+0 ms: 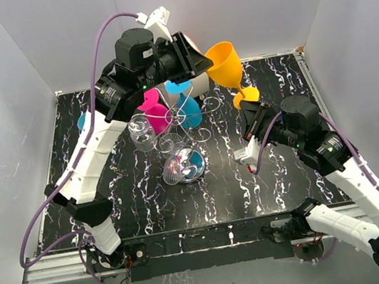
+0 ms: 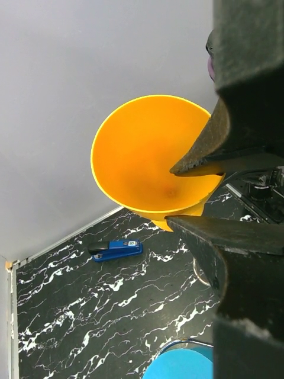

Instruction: Take the wine glass off the wine glass rack

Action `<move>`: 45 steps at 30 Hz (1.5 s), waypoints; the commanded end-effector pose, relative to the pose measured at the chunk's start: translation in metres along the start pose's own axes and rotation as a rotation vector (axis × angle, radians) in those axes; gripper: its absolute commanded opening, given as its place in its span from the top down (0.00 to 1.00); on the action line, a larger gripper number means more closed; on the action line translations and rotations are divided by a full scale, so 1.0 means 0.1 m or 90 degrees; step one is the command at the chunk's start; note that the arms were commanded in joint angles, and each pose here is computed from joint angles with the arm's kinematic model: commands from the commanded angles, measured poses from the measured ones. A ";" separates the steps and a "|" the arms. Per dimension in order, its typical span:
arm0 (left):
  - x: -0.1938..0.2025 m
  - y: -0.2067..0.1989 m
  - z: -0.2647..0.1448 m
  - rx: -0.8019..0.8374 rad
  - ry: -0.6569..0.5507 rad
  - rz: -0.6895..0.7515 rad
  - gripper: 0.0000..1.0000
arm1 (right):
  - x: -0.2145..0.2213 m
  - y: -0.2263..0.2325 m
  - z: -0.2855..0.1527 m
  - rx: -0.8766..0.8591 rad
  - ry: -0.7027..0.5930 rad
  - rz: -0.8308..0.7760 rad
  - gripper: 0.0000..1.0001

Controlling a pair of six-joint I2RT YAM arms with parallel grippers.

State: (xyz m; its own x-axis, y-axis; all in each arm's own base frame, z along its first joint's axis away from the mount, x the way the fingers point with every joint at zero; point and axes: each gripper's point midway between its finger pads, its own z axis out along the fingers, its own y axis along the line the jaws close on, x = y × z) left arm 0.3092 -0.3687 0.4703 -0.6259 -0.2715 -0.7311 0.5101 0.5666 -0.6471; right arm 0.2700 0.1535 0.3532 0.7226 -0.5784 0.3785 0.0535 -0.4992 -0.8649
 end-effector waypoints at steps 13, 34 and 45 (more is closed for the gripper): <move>-0.10 -0.19 -0.18 0.033 -0.031 0.007 1.00 | 0.02 -0.54 -0.10 0.103 -0.012 -0.091 0.77; -1.26 -0.01 -1.40 -0.138 -0.411 0.095 1.00 | 0.05 -1.02 -0.33 0.391 -0.132 0.531 0.02; -1.50 0.54 -2.28 -0.409 -0.521 0.202 1.00 | 1.33 -0.40 -0.86 0.905 0.257 1.346 0.02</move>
State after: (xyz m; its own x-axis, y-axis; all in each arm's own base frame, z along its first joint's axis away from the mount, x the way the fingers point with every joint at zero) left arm 0.3088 -0.1739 0.5765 0.0552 -0.4149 -0.9082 0.1916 0.8970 -0.3982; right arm 0.2940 0.1172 0.4427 0.4290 -0.1495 -0.8908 -0.2275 0.9366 -0.2667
